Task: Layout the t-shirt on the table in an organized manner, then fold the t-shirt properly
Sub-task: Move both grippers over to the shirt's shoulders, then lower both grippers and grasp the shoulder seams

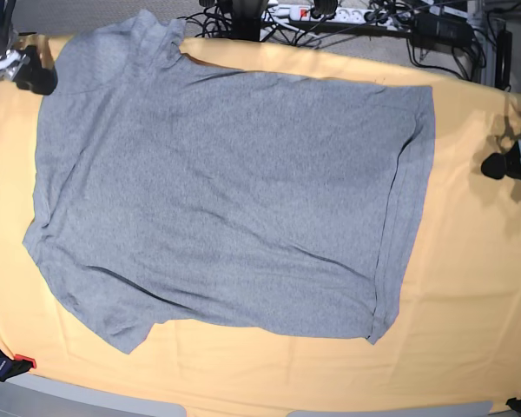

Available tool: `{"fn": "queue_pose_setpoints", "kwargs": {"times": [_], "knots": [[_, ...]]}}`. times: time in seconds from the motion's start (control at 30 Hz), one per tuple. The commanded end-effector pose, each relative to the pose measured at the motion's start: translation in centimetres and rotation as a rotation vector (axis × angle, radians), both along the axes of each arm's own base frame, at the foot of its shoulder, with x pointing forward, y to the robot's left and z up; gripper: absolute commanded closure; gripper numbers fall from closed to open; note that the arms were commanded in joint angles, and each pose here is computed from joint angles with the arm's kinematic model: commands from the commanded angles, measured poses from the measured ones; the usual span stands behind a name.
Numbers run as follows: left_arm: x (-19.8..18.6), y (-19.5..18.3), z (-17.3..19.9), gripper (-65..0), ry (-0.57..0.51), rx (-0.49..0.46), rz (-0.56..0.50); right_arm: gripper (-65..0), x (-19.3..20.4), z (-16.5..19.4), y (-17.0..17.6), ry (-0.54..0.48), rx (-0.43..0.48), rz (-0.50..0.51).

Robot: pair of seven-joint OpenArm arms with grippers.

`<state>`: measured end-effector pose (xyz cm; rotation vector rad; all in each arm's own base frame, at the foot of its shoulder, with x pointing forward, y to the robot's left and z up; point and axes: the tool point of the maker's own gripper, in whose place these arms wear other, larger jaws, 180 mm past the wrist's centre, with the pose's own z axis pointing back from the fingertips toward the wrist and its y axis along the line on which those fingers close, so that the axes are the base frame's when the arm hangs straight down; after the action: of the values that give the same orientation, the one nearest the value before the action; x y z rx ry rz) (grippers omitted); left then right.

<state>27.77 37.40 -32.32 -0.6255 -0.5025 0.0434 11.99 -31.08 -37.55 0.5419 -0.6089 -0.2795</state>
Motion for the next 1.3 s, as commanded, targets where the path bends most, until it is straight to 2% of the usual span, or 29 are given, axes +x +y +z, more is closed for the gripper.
{"fn": "queue_pose_setpoints", "kwargs": {"times": [0.0, 0.07, 0.43, 0.8, 0.9, 1.03, 1.07, 1.2, 1.27], "knots": [[1.0, 1.0, 2.2, -47.0, -0.059, 0.018, 0.008, -38.7, 0.2, 0.6, -0.1, -0.008, -0.002, 0.017], [1.1, 1.0, 2.2, -47.0, -0.062, 0.019, 0.007, -38.7, 0.6, 1.1, 0.3, -0.041, 0.027, 0.018], [2.2, -0.8, 4.1, -47.0, -0.125, 0.061, -0.089, -38.7, 0.6, 1.1, 1.2, -0.062, 0.069, 0.003], [2.3, -1.0, 4.2, -47.0, -0.13, 0.064, -0.096, -37.7, 0.4, 0.9, 1.3, -0.059, 0.073, 0.001], [2.3, -1.2, 4.2, -47.0, -0.131, 0.062, -0.101, -30.7, 0.4, 1.0, 1.3, -0.059, 0.073, 0.001], [2.3, -1.2, 4.1, -47.0, -0.13, 0.061, -0.102, -27.8, 0.4, 1.0, 1.3, -0.059, 0.073, 0.001], [2.3, -1.2, 4.1, -47.0, -0.13, 0.062, -0.103, -24.1, 0.4, 1.0, 1.3, -0.059, 0.073, 0.001], [2.6, -1.7, 4.7, -47.0, -0.149, 0.073, -0.127, -1.9, 0.5, 1.0, 1.3, -0.06, 0.073, 0.001], [2.8, -2.2, 5.1, -47.0, -0.166, 0.083, -0.149, -0.5, 0.5, 1.0, 1.3, -0.06, 0.073, 0.001]]}}
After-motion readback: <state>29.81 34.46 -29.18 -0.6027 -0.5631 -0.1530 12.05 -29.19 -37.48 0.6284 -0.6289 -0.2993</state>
